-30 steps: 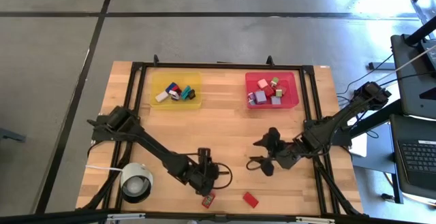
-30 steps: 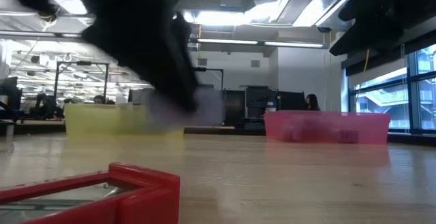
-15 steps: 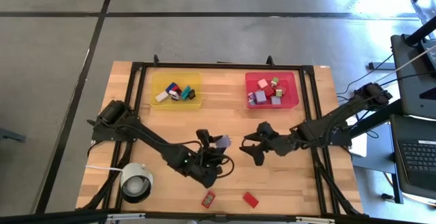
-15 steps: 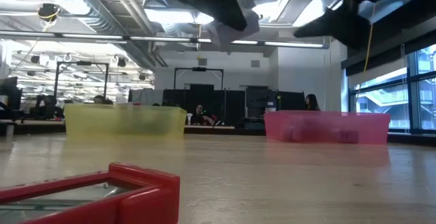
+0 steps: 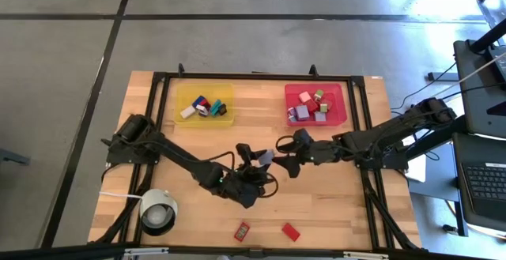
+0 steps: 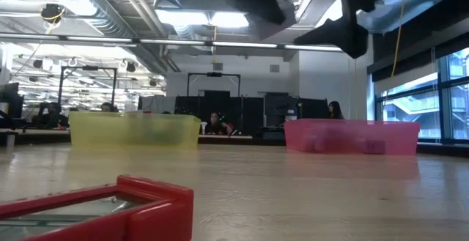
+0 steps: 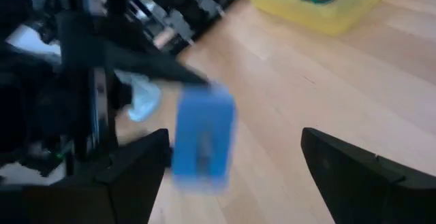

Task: Pick & Place Office items
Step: Put the purple charger adapter into the red bin, then put the left red digital clock into the yellow bin

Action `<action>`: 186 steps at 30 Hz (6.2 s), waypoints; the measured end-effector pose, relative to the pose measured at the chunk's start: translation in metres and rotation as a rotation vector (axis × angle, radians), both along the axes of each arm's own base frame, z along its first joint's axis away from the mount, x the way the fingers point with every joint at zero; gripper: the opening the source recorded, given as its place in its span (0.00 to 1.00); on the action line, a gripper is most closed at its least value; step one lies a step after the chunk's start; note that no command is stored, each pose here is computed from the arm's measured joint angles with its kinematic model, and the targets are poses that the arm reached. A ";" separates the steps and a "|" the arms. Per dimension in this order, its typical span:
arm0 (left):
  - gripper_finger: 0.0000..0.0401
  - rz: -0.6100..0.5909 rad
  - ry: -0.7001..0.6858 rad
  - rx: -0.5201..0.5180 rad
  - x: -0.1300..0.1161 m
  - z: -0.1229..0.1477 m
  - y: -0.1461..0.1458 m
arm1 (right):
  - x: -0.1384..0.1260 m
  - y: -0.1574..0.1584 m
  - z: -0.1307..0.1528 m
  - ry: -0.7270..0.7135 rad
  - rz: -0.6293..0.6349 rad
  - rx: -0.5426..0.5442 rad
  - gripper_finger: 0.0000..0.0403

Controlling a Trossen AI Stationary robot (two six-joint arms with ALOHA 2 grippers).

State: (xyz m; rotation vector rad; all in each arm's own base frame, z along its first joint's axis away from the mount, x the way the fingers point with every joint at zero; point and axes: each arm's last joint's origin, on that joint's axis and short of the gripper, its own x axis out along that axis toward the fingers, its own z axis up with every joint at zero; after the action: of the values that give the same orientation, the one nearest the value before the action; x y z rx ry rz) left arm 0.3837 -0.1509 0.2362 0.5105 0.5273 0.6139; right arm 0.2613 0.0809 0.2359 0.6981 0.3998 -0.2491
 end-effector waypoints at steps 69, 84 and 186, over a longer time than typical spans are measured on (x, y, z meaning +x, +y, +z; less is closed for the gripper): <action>0.72 -0.188 0.092 -0.100 0.011 0.000 0.015 | -0.050 -0.177 -0.025 0.652 -0.441 -0.205 0.31; 0.72 -0.132 0.060 -0.150 0.014 0.000 0.026 | -0.047 -0.182 -0.058 0.883 -0.411 -0.197 0.32; 0.72 -0.393 0.426 -0.271 -0.068 -0.112 -0.110 | -0.040 -0.041 -0.011 0.485 0.100 -0.363 0.64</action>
State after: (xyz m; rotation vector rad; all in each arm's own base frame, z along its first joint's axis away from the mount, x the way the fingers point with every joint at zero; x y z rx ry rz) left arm 0.3161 -0.2612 0.1241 0.4708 0.8723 0.0496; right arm 0.2210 0.0400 0.2247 0.2525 0.8263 -0.3864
